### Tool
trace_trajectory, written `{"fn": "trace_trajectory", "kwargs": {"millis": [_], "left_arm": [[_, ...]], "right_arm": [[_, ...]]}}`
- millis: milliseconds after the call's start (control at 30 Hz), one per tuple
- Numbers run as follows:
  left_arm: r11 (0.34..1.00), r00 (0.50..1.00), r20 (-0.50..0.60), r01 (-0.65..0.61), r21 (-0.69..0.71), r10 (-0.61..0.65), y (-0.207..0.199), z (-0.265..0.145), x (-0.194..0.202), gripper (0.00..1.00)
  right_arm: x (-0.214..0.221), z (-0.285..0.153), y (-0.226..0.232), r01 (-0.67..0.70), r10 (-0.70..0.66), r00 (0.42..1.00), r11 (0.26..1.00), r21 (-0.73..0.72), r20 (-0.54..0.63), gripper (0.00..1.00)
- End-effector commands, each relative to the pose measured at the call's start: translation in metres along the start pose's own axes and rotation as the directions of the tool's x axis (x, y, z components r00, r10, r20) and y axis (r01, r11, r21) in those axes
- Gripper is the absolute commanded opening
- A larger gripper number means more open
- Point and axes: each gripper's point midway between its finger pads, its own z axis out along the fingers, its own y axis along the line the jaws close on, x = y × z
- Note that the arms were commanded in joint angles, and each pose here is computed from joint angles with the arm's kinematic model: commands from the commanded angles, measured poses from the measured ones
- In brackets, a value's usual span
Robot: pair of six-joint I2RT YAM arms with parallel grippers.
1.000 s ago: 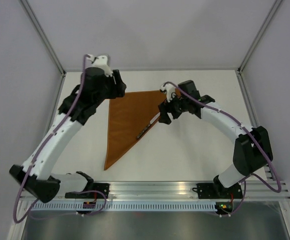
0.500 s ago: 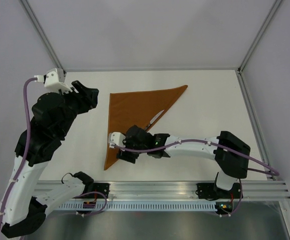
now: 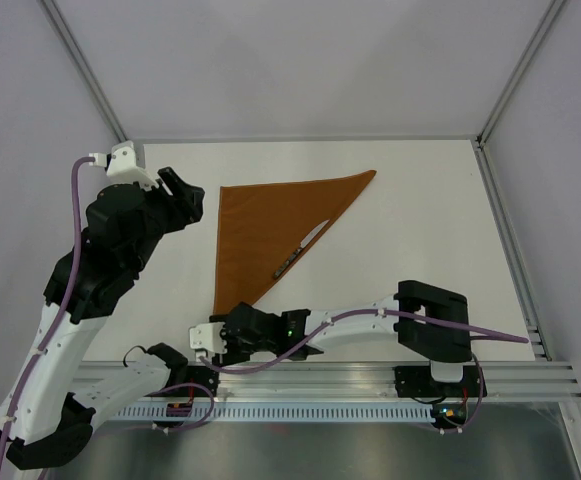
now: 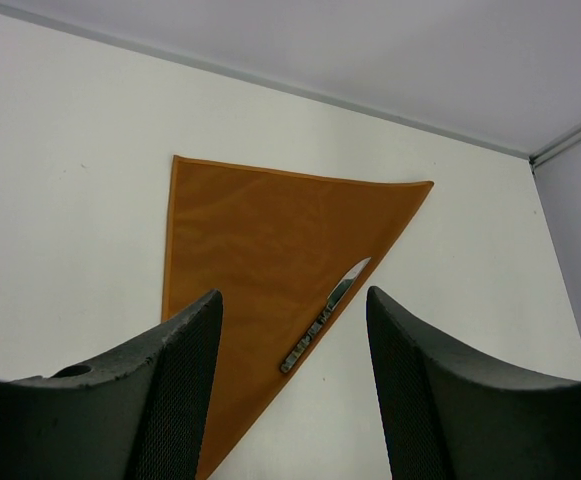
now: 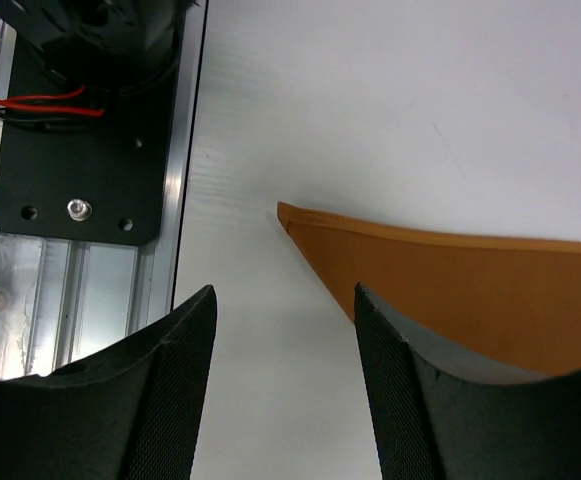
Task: Fold the napkin, place the utensils inside, and roll it up
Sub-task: Fold the napkin
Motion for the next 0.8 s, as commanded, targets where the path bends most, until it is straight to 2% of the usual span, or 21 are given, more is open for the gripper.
{"fn": "trace_trajectory", "kwargs": {"millis": [0,533,767], "left_arm": [[1.000,1.000,0.003,0.023,-0.018,-0.023,0.003,0.000,0.001,0.65],[0.999,1.000,-0.007,-0.008,-0.043,0.007,0.010,0.003,0.009,0.65],[0.999,1.000,-0.012,-0.012,-0.047,0.011,0.013,0.002,0.013,0.65]], "right_arm": [[-0.022,0.014,-0.004,0.087,-0.094,0.993,0.992,0.091,0.071,0.63],[-0.010,0.061,-0.010,0.191,-0.205,0.978,0.960,0.204,0.048,0.63],[0.000,0.066,-0.008,0.202,-0.212,0.977,0.958,0.204,0.028,0.46]]}}
